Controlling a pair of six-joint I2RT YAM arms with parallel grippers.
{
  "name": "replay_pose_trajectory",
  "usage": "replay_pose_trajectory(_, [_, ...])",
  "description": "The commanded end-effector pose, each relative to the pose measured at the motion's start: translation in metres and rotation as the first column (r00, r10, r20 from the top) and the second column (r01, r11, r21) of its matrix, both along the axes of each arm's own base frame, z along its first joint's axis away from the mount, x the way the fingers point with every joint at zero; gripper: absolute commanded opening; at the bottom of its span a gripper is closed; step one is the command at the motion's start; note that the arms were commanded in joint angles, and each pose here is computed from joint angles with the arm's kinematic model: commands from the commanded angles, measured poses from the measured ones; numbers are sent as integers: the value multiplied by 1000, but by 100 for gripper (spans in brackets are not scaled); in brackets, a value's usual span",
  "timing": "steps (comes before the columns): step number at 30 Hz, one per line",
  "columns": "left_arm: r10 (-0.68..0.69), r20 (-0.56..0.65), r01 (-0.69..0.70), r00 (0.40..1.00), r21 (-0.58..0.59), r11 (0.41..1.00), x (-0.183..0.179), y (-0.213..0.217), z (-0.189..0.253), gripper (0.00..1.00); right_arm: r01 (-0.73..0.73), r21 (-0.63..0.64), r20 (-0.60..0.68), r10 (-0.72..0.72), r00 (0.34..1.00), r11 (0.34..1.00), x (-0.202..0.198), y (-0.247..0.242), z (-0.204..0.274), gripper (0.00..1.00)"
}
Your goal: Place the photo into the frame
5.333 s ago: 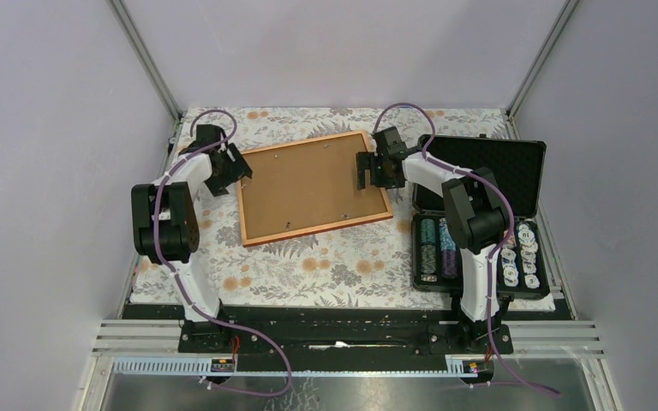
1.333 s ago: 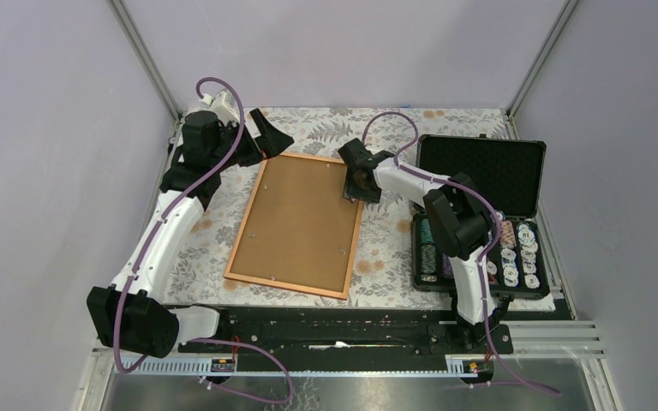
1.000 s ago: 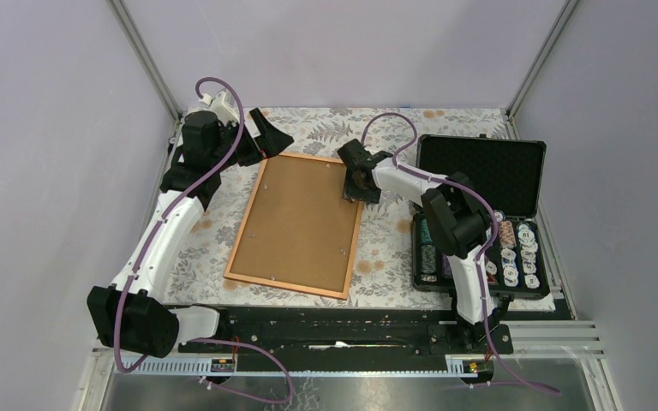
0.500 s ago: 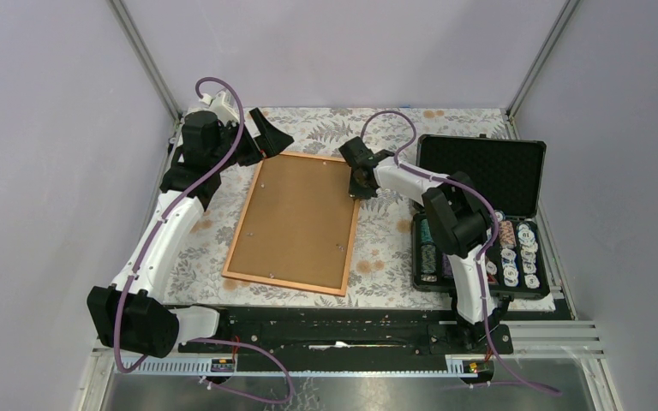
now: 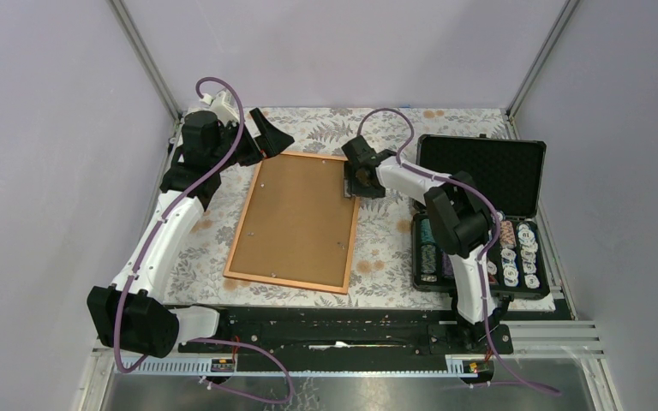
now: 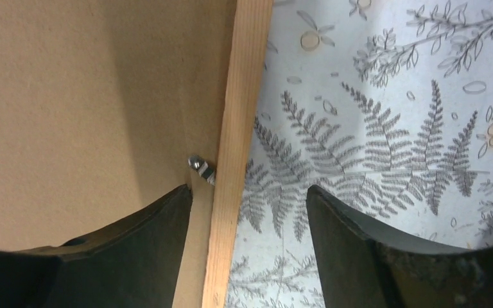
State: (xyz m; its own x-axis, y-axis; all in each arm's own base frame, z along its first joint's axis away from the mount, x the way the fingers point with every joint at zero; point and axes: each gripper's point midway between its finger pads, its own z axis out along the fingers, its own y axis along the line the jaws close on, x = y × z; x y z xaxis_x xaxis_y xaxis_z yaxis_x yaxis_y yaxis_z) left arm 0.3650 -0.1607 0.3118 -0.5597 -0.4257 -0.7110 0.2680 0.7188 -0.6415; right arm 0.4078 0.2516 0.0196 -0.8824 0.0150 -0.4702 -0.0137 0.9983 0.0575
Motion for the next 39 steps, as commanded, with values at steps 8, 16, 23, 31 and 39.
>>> replay_pose_trajectory(8, [-35, 47, 37, 998, -38, 999, 0, -5, 13, 99, -117, 55, -58, 120, 991, 992, -80, 25, 20, 77])
replay_pose_trajectory(16, [-40, 42, 42, 998, -44, 998, 0, -6, 11, 99, -116, -31, -70, 114, 991, 993, -107, 12, -1, 53])
replay_pose_trajectory(23, [-37, 40, 39, 998, -44, 998, 1, -6, 10, 99, -153, -76, -13, 152, 988, 985, -74, 13, 7, 25])
replay_pose_trajectory(31, [-36, 41, 37, 999, -39, 999, 1, -5, 9, 99, -125, -64, 13, 126, 992, 990, -24, 7, 16, 24])
replay_pose_trajectory(39, [-34, 50, 36, 998, -43, 998, 0, -5, 13, 99, -144, 66, 25, 143, 989, 987, -52, 13, 47, 54])
